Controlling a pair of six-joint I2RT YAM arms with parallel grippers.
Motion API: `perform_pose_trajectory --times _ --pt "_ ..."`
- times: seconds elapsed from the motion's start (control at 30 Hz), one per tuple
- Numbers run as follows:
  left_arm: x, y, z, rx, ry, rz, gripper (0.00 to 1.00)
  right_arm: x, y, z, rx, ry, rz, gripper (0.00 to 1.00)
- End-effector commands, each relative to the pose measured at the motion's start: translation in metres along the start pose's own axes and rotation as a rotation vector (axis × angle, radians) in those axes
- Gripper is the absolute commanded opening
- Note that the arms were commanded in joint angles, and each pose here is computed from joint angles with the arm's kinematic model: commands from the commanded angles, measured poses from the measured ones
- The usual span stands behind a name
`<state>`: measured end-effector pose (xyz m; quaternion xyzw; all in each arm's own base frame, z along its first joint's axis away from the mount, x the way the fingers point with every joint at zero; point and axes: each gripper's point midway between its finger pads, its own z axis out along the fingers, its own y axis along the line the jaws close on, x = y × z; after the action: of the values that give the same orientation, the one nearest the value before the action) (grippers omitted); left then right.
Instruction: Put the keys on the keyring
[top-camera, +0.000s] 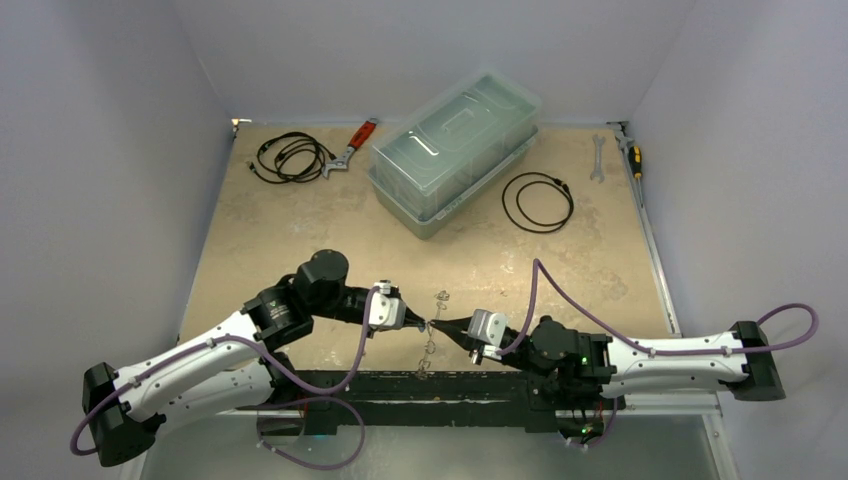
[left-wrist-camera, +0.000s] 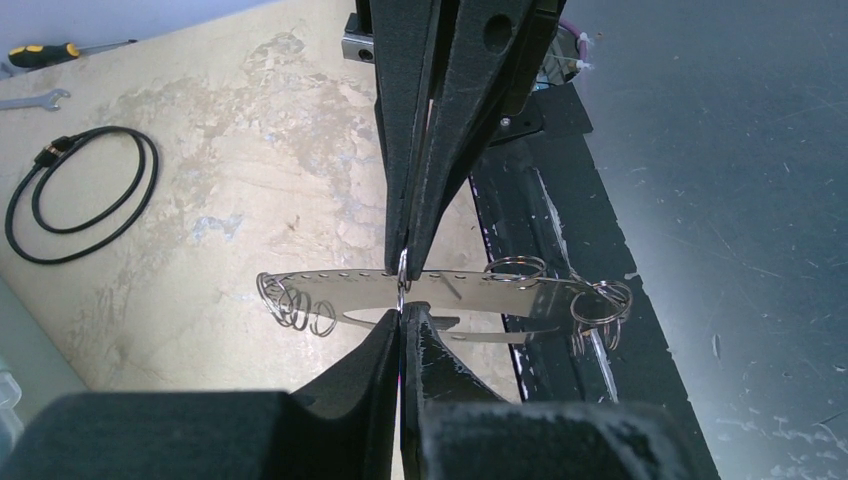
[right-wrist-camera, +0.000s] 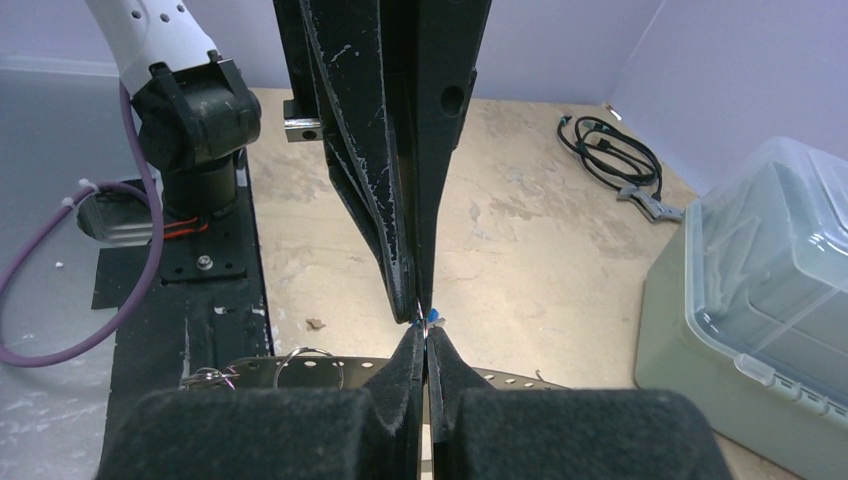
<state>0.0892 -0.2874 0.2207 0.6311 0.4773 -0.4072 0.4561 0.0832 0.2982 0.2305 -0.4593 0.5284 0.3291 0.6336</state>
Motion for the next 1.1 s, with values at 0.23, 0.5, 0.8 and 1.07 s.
perform_pose_trajectory --times 0.23,0.5,0.8,1.07 --pt "-0.013 -0.003 0.003 0.038 -0.056 0.002 0.0 -0.026 0.004 0.001 -0.033 -0.102 0.04 0.0" --pt "-0.012 -0.005 0.005 0.056 -0.058 -0.013 0.0 -0.025 0.007 0.002 -0.046 -0.099 0.038 0.0" --pt "-0.012 -0.006 0.005 0.057 -0.057 -0.013 0.0 -0.027 0.003 0.0 -0.027 -0.107 0.043 0.0" --pt "-0.01 -0.006 0.005 0.056 -0.053 -0.016 0.0 -0.041 -0.006 -0.012 0.001 -0.176 0.068 0.0"
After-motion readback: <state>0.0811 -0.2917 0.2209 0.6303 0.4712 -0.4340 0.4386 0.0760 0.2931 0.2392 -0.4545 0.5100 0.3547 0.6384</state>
